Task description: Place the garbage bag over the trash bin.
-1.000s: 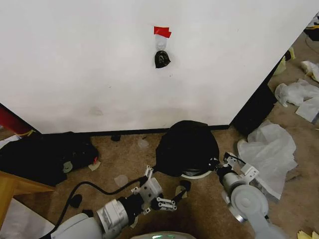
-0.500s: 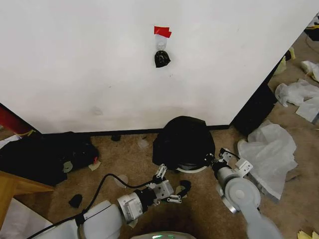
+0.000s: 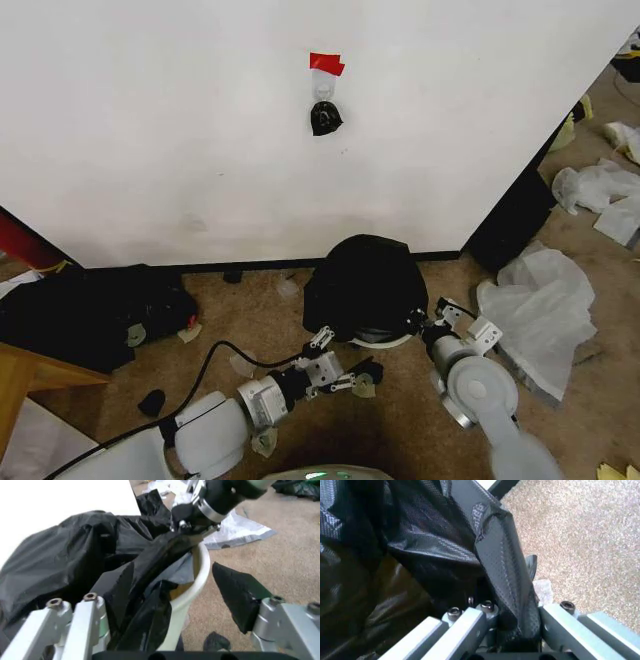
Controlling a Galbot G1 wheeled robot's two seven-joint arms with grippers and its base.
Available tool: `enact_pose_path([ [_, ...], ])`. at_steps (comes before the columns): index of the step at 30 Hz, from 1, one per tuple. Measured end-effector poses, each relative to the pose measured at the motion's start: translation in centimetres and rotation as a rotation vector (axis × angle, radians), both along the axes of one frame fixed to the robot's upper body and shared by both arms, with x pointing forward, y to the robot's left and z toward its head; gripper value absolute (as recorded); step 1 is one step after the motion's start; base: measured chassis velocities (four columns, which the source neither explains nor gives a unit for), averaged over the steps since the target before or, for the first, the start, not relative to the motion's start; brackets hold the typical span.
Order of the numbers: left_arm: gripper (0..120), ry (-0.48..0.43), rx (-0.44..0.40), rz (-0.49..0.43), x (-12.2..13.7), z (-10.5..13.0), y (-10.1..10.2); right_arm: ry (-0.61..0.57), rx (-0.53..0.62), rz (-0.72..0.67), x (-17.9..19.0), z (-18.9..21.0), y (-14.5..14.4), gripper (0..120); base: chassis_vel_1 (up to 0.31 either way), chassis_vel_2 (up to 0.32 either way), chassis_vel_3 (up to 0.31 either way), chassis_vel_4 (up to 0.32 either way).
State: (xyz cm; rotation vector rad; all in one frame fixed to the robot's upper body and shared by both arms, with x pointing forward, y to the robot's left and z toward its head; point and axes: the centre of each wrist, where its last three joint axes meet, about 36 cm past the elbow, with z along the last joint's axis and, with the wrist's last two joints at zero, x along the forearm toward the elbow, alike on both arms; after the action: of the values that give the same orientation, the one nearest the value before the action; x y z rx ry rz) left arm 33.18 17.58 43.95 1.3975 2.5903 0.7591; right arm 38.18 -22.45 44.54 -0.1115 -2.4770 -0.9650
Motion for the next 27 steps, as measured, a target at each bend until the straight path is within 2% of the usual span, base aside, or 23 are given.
enact_pose_path([
  [2, 62, 0.002, -0.001, 0.002, 0.06, 0.01, -0.01, 0.0, 0.0, 0.001, -0.03, -0.01, 0.02, 0, 0.0, 0.0, 0.0, 0.0],
  [7, 45, 0.019, 0.002, 0.011, 0.36, -0.3, 0.06, -0.009, 0.002, 0.0, 0.01, 0.18, 0.06, 0, 0.0, 0.0, 0.0, 0.0],
  [8, 45, 0.019, 0.002, 0.011, 0.36, -0.3, 0.06, -0.009, 0.002, 0.0, 0.01, 0.18, 0.06, 0, 0.0, 0.0, 0.0, 0.0],
  [12, 26, 0.025, -0.009, 0.016, 0.41, -0.41, 0.19, -0.024, 0.014, -0.005, 0.06, 0.26, 0.06, 0, 0.0, 0.0, 0.0, 0.0],
  [15, 25, 0.024, -0.009, 0.016, 0.43, -0.42, 0.19, -0.025, 0.015, -0.006, 0.06, 0.26, 0.06, 0, 0.0, 0.0, 0.0, 0.0],
  [17, 11, 0.02, -0.013, 0.025, 0.72, -0.67, 0.17, -0.033, 0.027, -0.007, 0.04, 0.23, 0.24, 0, 0.0, 0.0, 0.0, 0.0],
  [20, 10, 0.019, -0.014, 0.026, 0.73, -0.65, 0.15, -0.036, 0.028, -0.006, 0.03, 0.28, 0.28, 0, 0.0, 0.0, 0.0, 0.0],
  [24, 0, 0.015, -0.01, 0.04, 0.82, -0.45, 0.3, -0.04, 0.027, -0.004, -0.02, 0.41, 0.28, 0, 0.0, 0.0, 0.0, 0.0],
  [27, 0, 0.014, -0.003, 0.042, 0.81, -0.46, 0.39, -0.042, 0.029, -0.003, -0.06, 0.48, 0.32, 0, 0.0, 0.0, 0.0, 0.0],
])
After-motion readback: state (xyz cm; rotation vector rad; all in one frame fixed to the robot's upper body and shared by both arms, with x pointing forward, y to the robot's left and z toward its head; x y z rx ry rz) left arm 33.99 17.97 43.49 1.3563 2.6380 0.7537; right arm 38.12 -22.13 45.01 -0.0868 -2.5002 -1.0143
